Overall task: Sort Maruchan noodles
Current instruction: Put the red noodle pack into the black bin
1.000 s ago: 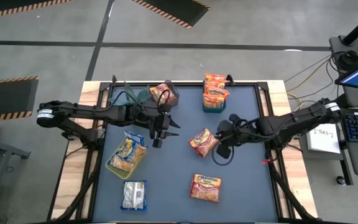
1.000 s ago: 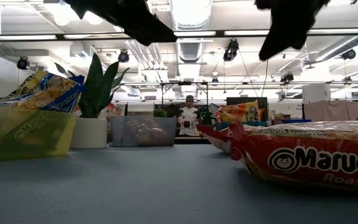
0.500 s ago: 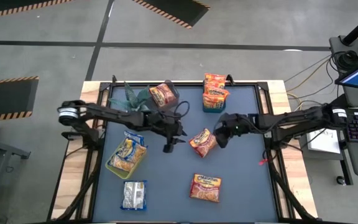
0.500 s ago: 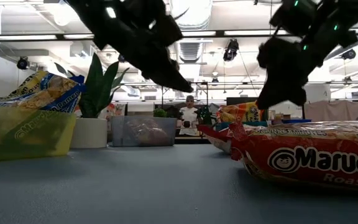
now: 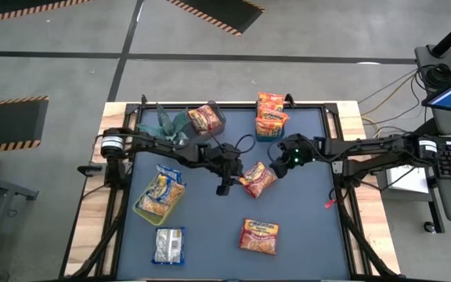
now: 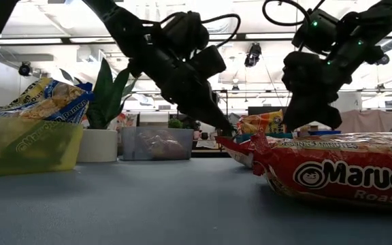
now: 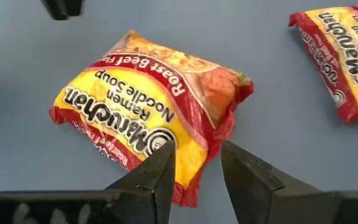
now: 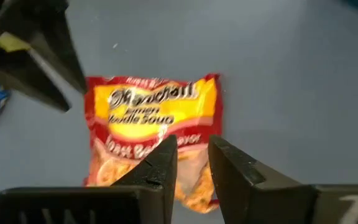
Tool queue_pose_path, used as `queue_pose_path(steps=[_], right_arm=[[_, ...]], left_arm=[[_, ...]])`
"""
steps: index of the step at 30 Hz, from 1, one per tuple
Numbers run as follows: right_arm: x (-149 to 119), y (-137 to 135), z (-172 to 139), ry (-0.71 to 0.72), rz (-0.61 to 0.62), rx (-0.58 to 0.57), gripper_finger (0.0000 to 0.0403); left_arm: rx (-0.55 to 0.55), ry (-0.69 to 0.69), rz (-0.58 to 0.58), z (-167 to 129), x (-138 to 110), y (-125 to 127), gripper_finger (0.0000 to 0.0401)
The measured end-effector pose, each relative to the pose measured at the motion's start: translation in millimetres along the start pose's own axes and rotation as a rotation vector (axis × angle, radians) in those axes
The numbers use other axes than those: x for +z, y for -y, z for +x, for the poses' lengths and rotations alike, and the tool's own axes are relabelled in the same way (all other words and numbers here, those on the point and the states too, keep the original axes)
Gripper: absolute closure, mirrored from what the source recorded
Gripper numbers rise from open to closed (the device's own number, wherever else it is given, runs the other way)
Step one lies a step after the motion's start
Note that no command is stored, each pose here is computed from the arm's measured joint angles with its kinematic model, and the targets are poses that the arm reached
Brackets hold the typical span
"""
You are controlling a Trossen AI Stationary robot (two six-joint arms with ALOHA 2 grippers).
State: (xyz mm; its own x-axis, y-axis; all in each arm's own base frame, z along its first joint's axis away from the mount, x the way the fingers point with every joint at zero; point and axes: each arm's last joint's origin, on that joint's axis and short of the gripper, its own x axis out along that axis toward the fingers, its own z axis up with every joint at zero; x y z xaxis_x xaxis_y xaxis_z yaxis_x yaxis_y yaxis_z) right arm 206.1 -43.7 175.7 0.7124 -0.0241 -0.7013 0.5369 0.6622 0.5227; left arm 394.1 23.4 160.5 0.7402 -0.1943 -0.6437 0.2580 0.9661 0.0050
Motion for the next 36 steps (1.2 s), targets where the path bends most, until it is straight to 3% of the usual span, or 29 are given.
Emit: queue_pose_path(steps=[13,21,27,36], right_arm=[[-5.9,8.6,13.2,-0.087,0.006,-0.011,0.0200],[1.5,13.2,15.4,-0.104,-0.003,0.077,0.0131],[5.8,21.5,15.2,-0.112,0.024,0.084,0.0108],[0.8,31.5,34.6,-0.163,0.063,0.123,0.0106]], left_arm=[[-0.043,-0.029,-0.033,17.1,-13.8,-6.3,0.0356],[-0.048,-0.067,-0.081,33.7,-29.7,-8.3,0.0362],[-0.051,-0.081,-0.102,38.7,-35.0,-8.8,0.0363],[-0.049,-0.082,-0.104,38.7,-35.0,-8.7,0.0363]])
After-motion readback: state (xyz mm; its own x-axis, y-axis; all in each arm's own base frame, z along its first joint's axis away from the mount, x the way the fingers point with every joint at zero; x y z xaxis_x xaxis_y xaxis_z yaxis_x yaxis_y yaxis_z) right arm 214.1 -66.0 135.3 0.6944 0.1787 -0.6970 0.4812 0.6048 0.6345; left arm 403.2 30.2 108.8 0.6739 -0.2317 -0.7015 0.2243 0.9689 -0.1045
